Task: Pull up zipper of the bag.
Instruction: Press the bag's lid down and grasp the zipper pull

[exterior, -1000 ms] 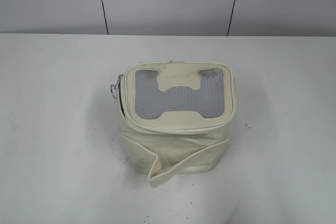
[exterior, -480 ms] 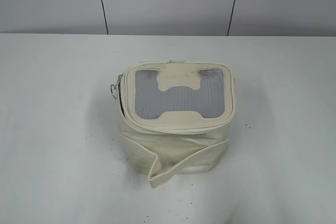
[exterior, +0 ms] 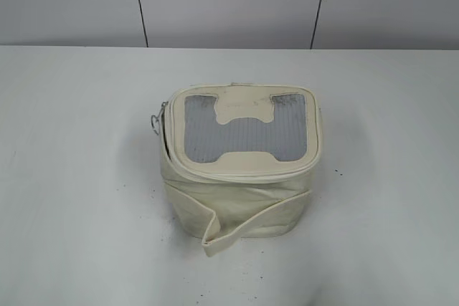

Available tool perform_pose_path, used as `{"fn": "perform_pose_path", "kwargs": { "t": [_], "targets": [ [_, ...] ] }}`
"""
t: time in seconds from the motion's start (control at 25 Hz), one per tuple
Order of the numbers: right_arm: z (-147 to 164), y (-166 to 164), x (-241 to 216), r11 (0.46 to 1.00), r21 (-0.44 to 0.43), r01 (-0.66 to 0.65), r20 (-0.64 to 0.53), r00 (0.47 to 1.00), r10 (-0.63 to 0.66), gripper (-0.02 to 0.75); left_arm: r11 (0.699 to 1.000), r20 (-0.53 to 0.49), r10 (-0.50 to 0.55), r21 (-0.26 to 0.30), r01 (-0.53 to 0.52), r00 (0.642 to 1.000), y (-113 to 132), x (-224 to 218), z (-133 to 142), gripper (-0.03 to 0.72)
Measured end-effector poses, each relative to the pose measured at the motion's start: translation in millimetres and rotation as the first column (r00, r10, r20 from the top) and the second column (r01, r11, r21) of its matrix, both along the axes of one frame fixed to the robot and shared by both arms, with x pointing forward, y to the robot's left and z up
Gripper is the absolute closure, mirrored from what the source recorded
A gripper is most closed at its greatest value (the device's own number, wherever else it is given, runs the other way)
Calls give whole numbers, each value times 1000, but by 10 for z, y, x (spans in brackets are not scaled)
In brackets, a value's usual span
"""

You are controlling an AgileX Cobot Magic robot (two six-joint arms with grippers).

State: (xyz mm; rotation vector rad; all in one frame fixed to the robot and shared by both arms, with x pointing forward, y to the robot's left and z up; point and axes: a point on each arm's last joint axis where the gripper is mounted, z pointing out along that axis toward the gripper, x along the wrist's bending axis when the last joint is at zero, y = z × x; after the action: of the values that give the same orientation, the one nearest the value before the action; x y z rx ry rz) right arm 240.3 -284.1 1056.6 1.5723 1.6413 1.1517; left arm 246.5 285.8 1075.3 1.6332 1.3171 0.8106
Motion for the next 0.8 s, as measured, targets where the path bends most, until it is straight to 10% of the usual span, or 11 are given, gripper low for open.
{"fn": "perform_pose_path", "kwargs": {
  "t": [0.4,0.8],
  "targets": [
    [212,175,680,980,9,-200,-37,979,200,251,964,-145,-134,-250,95,980,-251,865,67,340],
    [394,753,1872,850,-63,-523,-243,834,495,255,902,-415,-404,-327,281,815,-512,1886,-396,340]
  ]
}}
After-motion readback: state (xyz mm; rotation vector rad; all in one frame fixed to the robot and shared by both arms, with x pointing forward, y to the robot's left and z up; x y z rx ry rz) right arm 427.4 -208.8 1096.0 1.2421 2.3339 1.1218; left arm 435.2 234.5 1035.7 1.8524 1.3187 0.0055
